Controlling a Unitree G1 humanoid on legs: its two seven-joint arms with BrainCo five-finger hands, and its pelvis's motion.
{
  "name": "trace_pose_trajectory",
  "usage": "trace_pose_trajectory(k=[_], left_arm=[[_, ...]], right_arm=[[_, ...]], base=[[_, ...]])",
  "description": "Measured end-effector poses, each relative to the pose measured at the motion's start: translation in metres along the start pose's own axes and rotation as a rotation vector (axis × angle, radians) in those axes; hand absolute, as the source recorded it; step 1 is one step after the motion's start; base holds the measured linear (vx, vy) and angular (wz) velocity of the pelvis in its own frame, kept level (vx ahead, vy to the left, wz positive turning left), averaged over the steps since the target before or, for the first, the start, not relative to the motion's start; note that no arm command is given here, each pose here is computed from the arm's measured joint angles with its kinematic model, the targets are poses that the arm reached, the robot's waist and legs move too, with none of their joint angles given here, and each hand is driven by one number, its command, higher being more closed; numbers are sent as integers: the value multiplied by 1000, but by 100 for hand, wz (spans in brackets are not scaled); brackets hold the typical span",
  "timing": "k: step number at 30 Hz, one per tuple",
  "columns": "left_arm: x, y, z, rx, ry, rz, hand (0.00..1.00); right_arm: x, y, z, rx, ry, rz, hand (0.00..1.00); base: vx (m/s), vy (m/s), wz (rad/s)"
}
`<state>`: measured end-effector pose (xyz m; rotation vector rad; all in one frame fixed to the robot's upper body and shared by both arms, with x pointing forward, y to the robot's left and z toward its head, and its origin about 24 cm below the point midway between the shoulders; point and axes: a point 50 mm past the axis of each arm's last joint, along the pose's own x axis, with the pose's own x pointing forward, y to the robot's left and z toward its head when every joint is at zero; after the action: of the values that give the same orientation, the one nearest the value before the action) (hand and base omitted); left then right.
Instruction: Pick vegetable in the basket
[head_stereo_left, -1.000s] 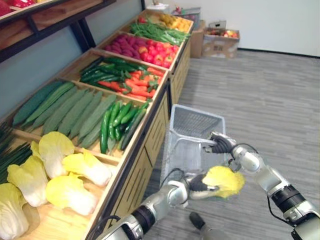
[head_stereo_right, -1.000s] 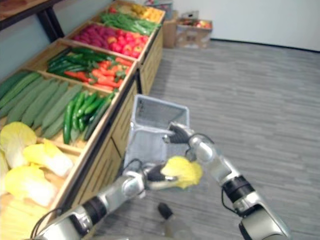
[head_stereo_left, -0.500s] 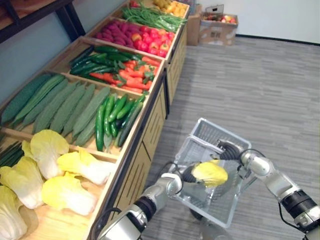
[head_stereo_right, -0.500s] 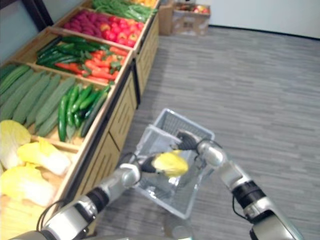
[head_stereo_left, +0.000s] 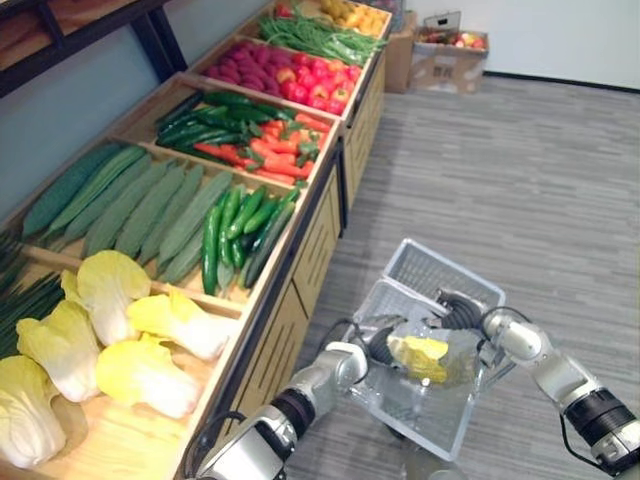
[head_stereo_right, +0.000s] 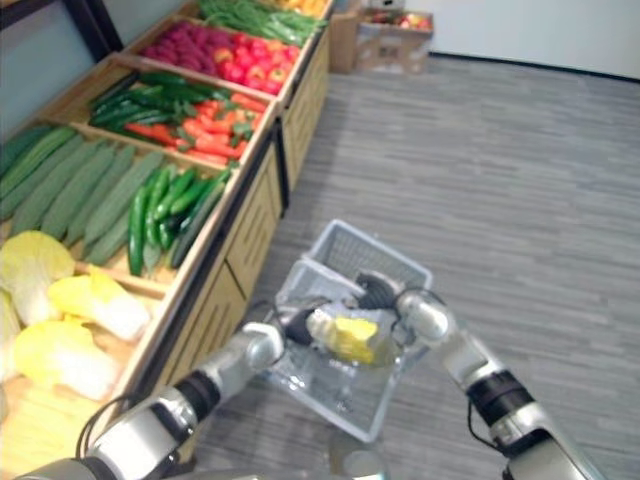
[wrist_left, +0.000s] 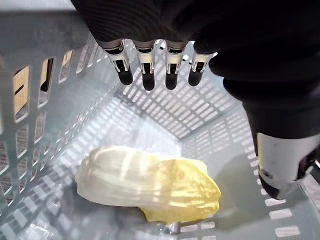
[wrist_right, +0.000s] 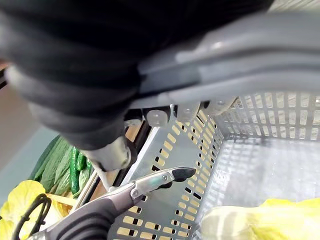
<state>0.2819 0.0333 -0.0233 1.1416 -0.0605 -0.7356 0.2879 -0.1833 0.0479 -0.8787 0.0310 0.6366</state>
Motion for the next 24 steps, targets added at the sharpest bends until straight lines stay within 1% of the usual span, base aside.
trace_pose_trajectory(k=[4, 6, 7, 9, 10, 13, 15, 16, 17, 18, 19, 20, 21, 23, 24], left_arm=[[-1, 21, 24, 33, -140, 74, 0], [-7, 37, 44, 19, -256, 127, 0], [-10, 41, 47, 26, -282, 142, 0], [-20, 53, 57, 32, -366, 162, 0], [-32, 62, 63, 8, -437, 184, 0], [-61, 73, 62, -16, -519, 180, 0], [-77, 77, 63, -34, -562, 146, 0], [-85, 82, 66, -44, -594, 141, 0], [-100, 89, 72, -89, -653, 152, 0], [-106, 92, 73, -106, -671, 163, 0], [-114, 96, 75, -121, -692, 190, 0], [-125, 101, 74, -182, -706, 236, 0], [-129, 102, 72, -210, -703, 256, 0], [-145, 105, 56, -288, -627, 366, 0], [-150, 106, 47, -323, -580, 424, 0]], right_arm=[[-9, 0, -16, 36, 60, -33, 100], [-23, 0, -38, 80, 151, -89, 100], [-28, -1, -43, 92, 168, -109, 100], [-42, -1, -55, 106, 223, -148, 100], [-53, 3, -66, 138, 271, -178, 100], [-74, 24, -88, 240, 385, -253, 100], [-93, 40, -104, 315, 484, -297, 100], [-104, 46, -112, 346, 538, -332, 100], [-120, 56, -124, 416, 620, -408, 100], [-126, 59, -127, 443, 650, -440, 100], [-135, 65, -132, 484, 695, -491, 100], [-151, 80, -140, 554, 777, -563, 100], [-156, 86, -143, 582, 805, -584, 100], [-171, 116, -149, 694, 919, -648, 100], [-177, 129, -151, 734, 967, -655, 100]], base=[[18, 47, 34], [2, 32, 48], [-20, 18, 55], [-27, 10, 53], [-21, 0, 62], [-4, -14, 62], [14, -27, 70], [8, -25, 87], [-12, -14, 88], [-28, 3, 97], [-57, 34, 83], [-45, 36, 75], [-35, 39, 74], [6, 19, 82], [29, 6, 73]])
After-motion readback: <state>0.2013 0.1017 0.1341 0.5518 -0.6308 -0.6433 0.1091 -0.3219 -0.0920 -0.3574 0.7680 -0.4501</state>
